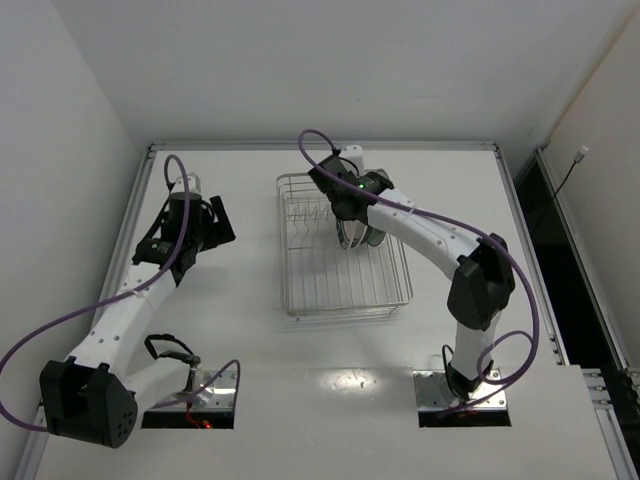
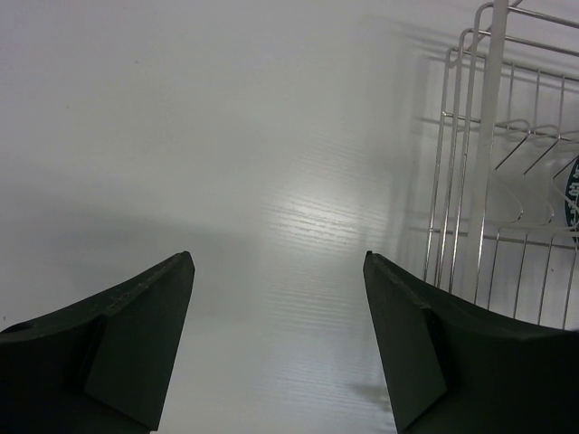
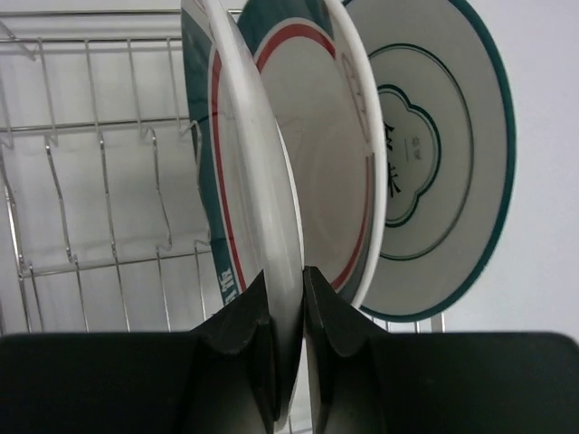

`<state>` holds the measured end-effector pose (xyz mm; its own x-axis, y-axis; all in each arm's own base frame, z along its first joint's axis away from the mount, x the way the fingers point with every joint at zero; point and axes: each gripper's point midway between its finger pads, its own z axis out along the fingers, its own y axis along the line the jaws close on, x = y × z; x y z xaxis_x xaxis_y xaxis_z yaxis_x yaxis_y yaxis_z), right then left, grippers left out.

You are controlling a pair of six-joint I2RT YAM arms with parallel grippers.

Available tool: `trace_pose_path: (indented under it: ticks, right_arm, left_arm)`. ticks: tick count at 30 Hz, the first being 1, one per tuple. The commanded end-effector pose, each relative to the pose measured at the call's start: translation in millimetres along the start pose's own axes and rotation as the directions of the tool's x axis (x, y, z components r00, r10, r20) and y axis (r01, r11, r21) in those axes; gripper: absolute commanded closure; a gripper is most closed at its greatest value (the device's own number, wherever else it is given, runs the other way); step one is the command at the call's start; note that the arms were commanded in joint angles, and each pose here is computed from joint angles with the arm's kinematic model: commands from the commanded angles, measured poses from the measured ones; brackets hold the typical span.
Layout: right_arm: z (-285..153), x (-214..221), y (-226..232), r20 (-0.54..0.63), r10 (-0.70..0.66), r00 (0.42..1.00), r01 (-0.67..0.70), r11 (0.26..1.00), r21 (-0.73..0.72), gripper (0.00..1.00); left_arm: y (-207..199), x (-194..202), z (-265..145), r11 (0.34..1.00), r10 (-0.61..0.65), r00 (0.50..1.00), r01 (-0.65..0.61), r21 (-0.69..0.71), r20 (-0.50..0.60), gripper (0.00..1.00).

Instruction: Load the plates into the dish rack

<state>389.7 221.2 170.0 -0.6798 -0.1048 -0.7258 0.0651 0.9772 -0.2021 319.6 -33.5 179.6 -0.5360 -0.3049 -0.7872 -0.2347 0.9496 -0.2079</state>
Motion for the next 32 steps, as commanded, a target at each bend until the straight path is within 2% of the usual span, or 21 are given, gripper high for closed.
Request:
trace_pose_path:
  ticks: [1, 6, 11, 15, 16, 18, 19, 23, 24, 29, 32]
  right_arm:
    - [-6.1, -20.5, 26.7, 0.060, 0.046, 0.997, -0.039, 0.991, -0.127, 0.87]
    - [-14.9, -19.2, 10.7, 0.085, 0.052, 0.995, -0.040, 0.990, -0.133, 0.73]
    - [-23.8, -23.2, -7.8, 0.095, 0.077, 0.993, -0.064, 0.990, -0.126, 0.73]
    - [-51.5, -41.9, -22.9, 0.148, 0.117, 0.982, -0.093, 0.983, -0.157, 0.62]
    - [-58.9, -46.9, -26.8, 0.163, 0.132, 0.978, -0.105, 0.980, -0.167, 0.53]
    - [-78.1, -56.8, -32.8, 0.197, 0.141, 0.970, -0.097, 0.971, -0.217, 0.42]
    - [-84.9, -62.1, -32.5, 0.212, 0.148, 0.966, -0.095, 0.965, -0.243, 0.31]
    - [-114.6, -76.0, -34.5, 0.262, 0.150, 0.953, -0.054, 0.938, -0.342, 0.05]
    - [-117.2, -74.9, -37.3, 0.265, 0.153, 0.952, -0.055, 0.937, -0.344, 0.02]
    - [-135.2, -63.2, -57.3, 0.299, 0.168, 0.939, -0.049, 0.929, -0.368, 0.00]
    - [-131.8, -46.0, -70.9, 0.301, 0.163, 0.940, -0.056, 0.941, -0.335, 0.00]
  left_arm:
    - [-3.6, -10.6, 4.1, 1.000, 0.004, 0.999, -0.004, 0.019, 0.032, 0.27]
    - [-5.1, -7.7, 6.1, 0.999, 0.015, 1.000, -0.015, 0.028, 0.018, 0.27]
    - [-6.4, -4.6, 8.4, 0.999, 0.017, 1.000, -0.017, 0.034, 0.005, 0.27]
    - [-6.4, -4.6, 8.4, 0.999, 0.017, 1.000, -0.017, 0.034, 0.005, 0.27]
    - [-6.4, -4.6, 8.4, 0.999, 0.017, 1.000, -0.017, 0.034, 0.005, 0.27]
    - [-6.4, -4.6, 8.4, 0.999, 0.017, 1.000, -0.017, 0.034, 0.005, 0.27]
    - [-6.4, -4.6, 8.4, 0.999, 0.017, 1.000, -0.017, 0.034, 0.005, 0.27]
    - [-6.4, -4.6, 8.4, 0.999, 0.017, 1.000, -0.017, 0.034, 0.005, 0.27]
    - [-6.7, -6.6, 6.3, 0.999, 0.015, 1.000, -0.016, 0.037, 0.013, 0.27]
    - [-5.6, -9.2, 4.3, 0.999, 0.013, 1.000, -0.014, 0.032, 0.025, 0.27]
    - [-5.6, -9.2, 4.3, 0.999, 0.013, 1.000, -0.014, 0.032, 0.025, 0.27]
